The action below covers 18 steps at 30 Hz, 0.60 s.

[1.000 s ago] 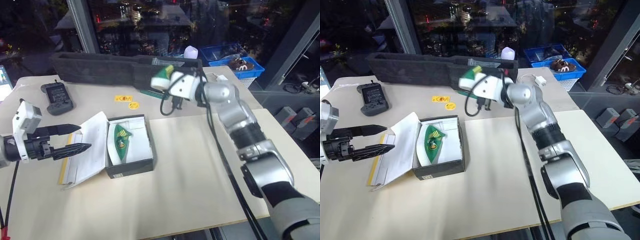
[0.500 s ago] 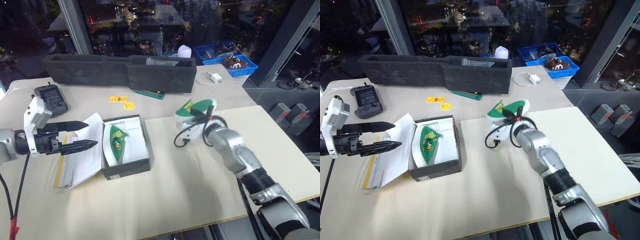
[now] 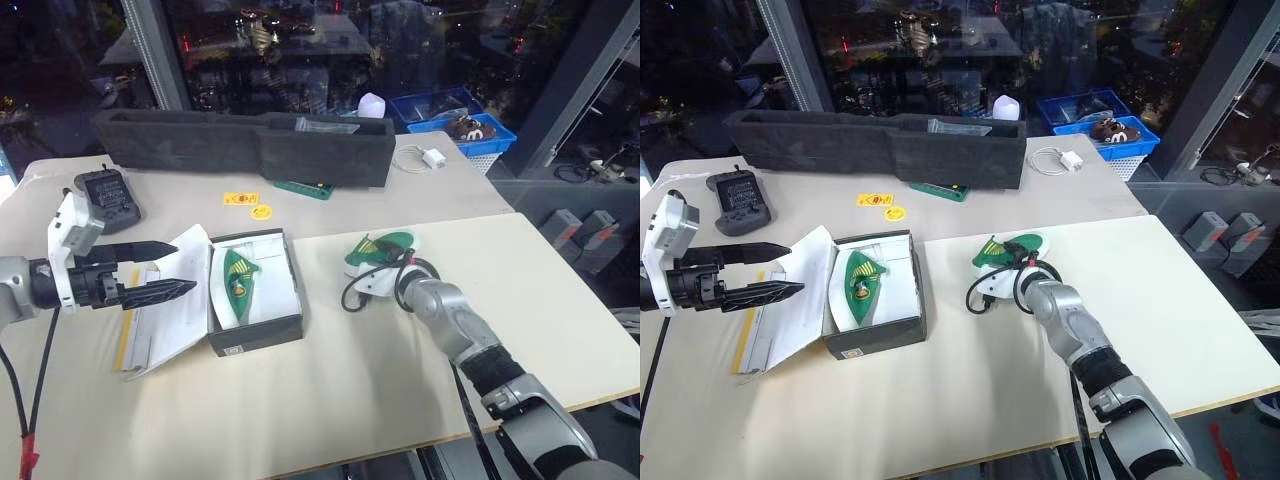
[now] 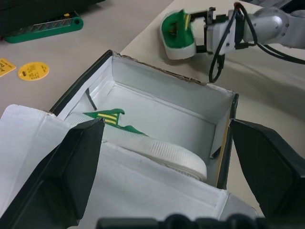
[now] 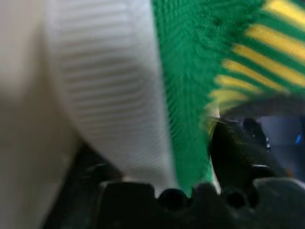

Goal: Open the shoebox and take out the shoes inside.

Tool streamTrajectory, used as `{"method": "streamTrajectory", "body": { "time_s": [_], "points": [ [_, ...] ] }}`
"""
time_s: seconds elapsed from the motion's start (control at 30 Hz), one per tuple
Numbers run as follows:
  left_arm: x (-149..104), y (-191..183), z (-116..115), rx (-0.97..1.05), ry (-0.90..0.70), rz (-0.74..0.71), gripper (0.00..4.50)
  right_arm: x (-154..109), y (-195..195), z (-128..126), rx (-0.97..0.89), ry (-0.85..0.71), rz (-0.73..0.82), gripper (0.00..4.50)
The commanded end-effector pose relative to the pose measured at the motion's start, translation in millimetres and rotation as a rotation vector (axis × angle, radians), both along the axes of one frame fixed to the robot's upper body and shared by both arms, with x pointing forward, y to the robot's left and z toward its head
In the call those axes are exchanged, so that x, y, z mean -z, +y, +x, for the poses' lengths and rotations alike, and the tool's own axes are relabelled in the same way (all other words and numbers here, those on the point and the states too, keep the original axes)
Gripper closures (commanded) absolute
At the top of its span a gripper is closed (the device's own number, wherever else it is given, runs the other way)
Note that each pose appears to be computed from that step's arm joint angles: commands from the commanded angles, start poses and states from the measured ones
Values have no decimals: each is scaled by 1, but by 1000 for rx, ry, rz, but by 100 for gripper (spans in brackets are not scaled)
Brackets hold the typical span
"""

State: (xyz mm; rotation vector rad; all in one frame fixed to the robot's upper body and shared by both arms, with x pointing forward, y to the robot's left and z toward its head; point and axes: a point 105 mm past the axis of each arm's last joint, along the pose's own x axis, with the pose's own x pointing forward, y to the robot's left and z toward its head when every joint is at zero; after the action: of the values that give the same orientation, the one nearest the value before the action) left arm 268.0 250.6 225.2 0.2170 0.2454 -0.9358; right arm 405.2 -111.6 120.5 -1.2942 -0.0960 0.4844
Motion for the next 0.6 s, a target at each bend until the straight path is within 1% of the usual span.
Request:
{"method": "streamTrajectory", "body": {
  "time_s": [0.03,0.07,0.27,0.4,0.5,0.53,0.6],
  "points": [
    [-9,-3,0,14,-44,4,0,6,-2,-20,-87,165,8,6],
    [-9,-3,0,14,-44,3,0,4,-3,-27,-120,187,-19,6],
    [-9,-2,1,14,-47,2,0,-9,-12,-59,-221,394,-34,6],
    [-9,2,-2,12,-38,5,0,-28,-3,-62,-280,444,0,6],
    [-2,8,-9,12,2,28,0,-37,1,-62,-310,484,11,6],
    [0,10,-11,4,9,32,0,-44,3,-61,-327,486,7,6],
    [-2,15,-14,-16,10,30,0,-68,14,-59,-399,480,19,6]
  ]
}}
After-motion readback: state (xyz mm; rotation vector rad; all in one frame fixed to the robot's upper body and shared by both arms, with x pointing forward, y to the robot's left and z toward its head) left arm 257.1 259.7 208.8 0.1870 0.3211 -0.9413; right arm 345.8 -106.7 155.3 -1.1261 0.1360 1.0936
